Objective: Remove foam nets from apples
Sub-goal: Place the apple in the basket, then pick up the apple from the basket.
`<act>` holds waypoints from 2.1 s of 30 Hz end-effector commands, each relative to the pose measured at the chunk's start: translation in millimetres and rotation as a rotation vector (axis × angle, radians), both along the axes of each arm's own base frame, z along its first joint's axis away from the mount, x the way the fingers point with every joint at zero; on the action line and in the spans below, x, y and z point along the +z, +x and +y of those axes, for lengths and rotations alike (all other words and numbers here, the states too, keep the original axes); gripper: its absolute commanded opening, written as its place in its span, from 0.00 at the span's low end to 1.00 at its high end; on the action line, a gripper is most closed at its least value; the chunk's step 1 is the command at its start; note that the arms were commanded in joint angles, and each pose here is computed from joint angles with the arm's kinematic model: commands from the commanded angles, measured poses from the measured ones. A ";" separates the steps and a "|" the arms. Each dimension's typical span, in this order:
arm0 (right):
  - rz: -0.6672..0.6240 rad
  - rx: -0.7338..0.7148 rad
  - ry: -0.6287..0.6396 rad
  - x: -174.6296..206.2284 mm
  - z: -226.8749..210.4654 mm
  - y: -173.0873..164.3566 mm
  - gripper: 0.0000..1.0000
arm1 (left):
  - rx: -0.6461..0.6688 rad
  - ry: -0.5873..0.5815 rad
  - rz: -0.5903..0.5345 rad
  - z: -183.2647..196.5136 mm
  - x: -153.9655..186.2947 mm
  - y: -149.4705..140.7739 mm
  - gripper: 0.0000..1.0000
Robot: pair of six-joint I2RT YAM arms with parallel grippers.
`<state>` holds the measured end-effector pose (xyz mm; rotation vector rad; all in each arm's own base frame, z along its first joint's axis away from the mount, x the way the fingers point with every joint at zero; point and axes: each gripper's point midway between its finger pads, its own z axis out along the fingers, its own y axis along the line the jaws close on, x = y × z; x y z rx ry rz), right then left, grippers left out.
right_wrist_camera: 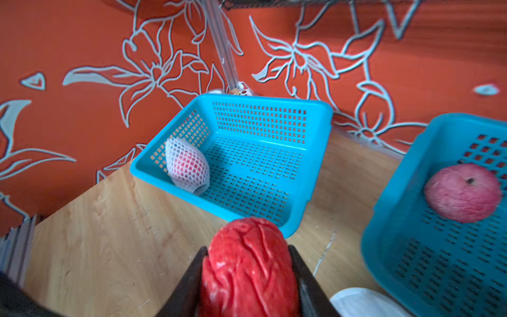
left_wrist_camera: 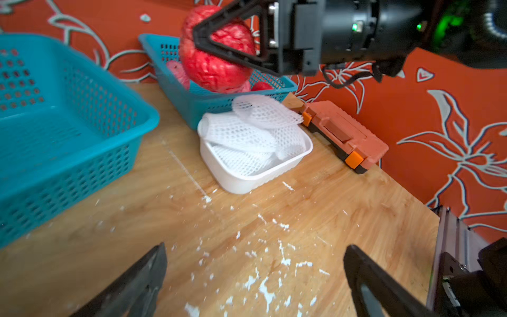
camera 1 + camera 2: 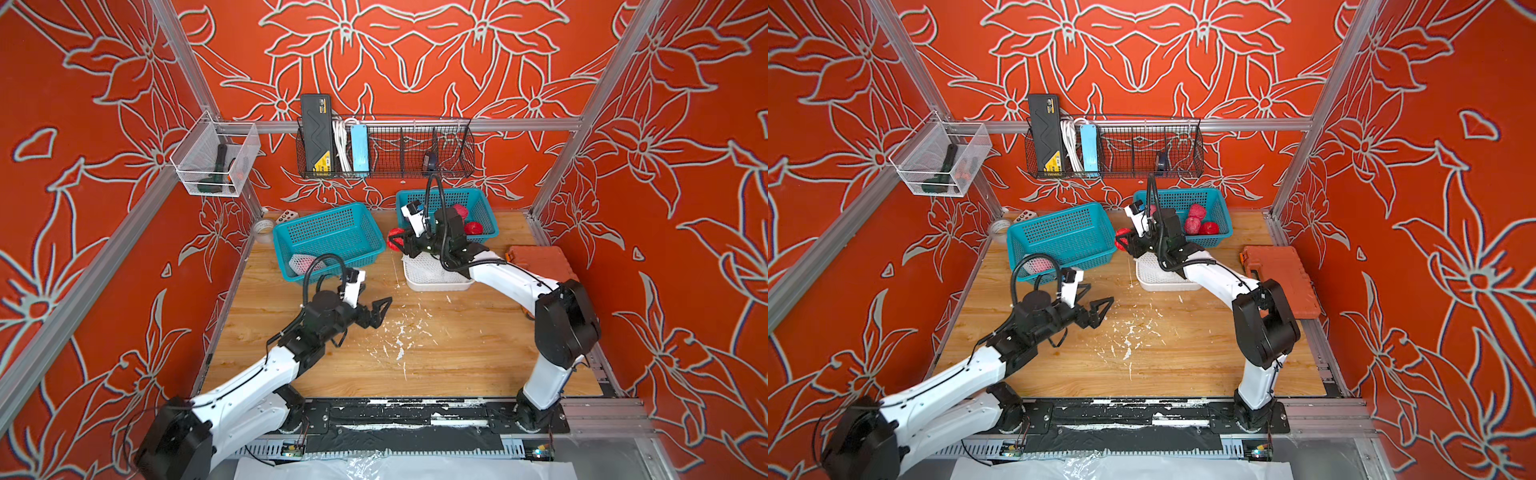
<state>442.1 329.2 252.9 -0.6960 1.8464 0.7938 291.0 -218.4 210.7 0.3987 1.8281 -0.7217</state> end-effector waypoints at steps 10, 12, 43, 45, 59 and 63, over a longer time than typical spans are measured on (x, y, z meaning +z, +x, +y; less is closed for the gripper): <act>0.189 -0.449 -0.062 -79.6 -150.6 168.1 0.30 | 0.036 0.092 -0.105 -47.0 26.6 91.6 0.98; 0.209 -0.456 -0.062 -88.8 -155.9 180.5 0.29 | 0.052 0.078 -0.115 -40.9 30.5 98.3 0.98; -0.039 -0.437 0.117 77.0 -167.2 109.4 0.82 | 0.669 0.149 0.268 150.6 25.2 154.0 0.95; -0.055 -0.415 0.129 93.4 -167.3 84.0 0.82 | 0.682 0.192 0.303 163.7 22.4 156.9 0.93; 0.046 -0.239 0.188 32.9 -88.8 -68.0 0.82 | 0.501 0.570 0.612 200.8 -39.2 199.2 0.98; 0.067 -0.172 0.180 -13.3 -70.7 -110.8 0.82 | 0.444 0.634 0.711 214.8 -69.4 204.3 0.98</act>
